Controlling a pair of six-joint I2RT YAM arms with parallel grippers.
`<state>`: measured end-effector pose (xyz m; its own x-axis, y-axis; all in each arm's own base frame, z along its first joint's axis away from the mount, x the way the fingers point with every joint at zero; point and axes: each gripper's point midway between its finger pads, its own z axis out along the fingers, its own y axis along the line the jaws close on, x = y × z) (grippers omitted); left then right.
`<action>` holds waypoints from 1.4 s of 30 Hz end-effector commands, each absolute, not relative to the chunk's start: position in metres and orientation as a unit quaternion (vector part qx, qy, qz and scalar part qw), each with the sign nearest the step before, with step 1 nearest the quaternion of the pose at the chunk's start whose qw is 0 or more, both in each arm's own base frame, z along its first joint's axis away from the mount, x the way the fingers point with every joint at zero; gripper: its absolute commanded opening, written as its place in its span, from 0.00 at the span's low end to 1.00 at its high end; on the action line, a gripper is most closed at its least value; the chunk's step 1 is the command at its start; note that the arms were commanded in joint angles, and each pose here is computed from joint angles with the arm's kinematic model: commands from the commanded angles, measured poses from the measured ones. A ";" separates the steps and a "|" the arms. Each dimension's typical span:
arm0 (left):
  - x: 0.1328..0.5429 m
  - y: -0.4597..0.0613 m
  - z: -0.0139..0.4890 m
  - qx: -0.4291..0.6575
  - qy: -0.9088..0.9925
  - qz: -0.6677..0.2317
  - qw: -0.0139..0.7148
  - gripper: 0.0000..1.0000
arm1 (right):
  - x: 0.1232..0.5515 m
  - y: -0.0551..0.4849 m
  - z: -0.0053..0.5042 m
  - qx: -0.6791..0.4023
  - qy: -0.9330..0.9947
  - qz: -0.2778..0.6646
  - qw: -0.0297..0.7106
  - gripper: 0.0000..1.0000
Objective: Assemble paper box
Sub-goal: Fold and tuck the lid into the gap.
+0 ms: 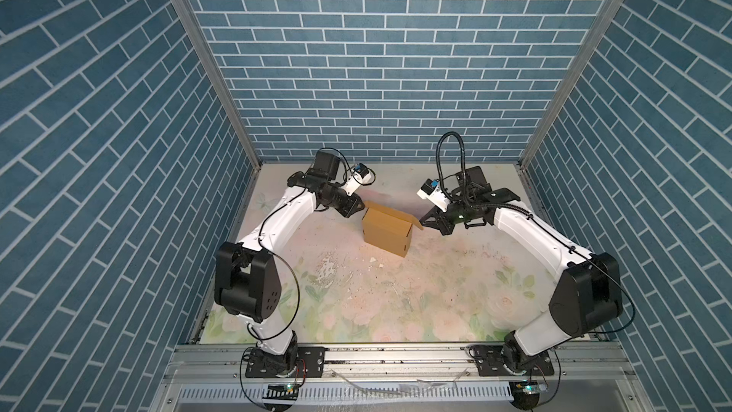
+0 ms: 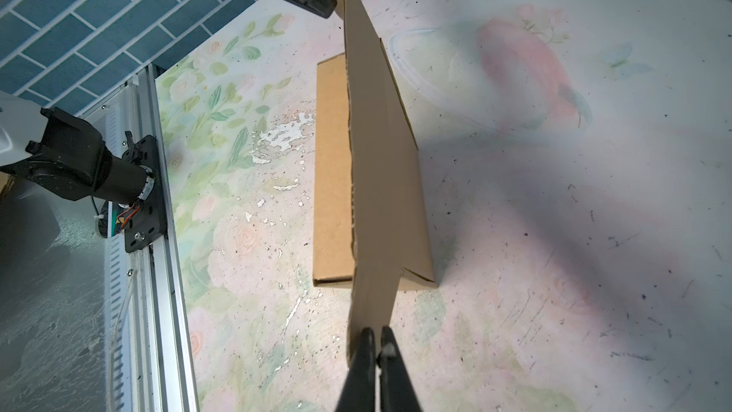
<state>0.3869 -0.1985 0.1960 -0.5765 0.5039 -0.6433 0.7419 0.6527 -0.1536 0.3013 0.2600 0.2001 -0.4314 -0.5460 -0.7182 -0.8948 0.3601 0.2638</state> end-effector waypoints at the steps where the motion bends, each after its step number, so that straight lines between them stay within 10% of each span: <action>1: 0.383 -0.201 0.206 0.356 0.860 -0.214 0.297 0.23 | 0.288 0.256 0.200 -0.468 0.780 0.325 0.259 0.08; 28: 0.374 -0.221 0.209 0.327 0.865 -0.247 0.288 0.07 | 0.262 0.262 0.199 -0.466 0.780 0.340 0.244 0.08; 42: 0.371 -0.228 0.209 0.334 0.859 -0.265 0.285 0.06 | 0.257 0.236 0.212 -0.427 0.820 0.282 0.257 0.38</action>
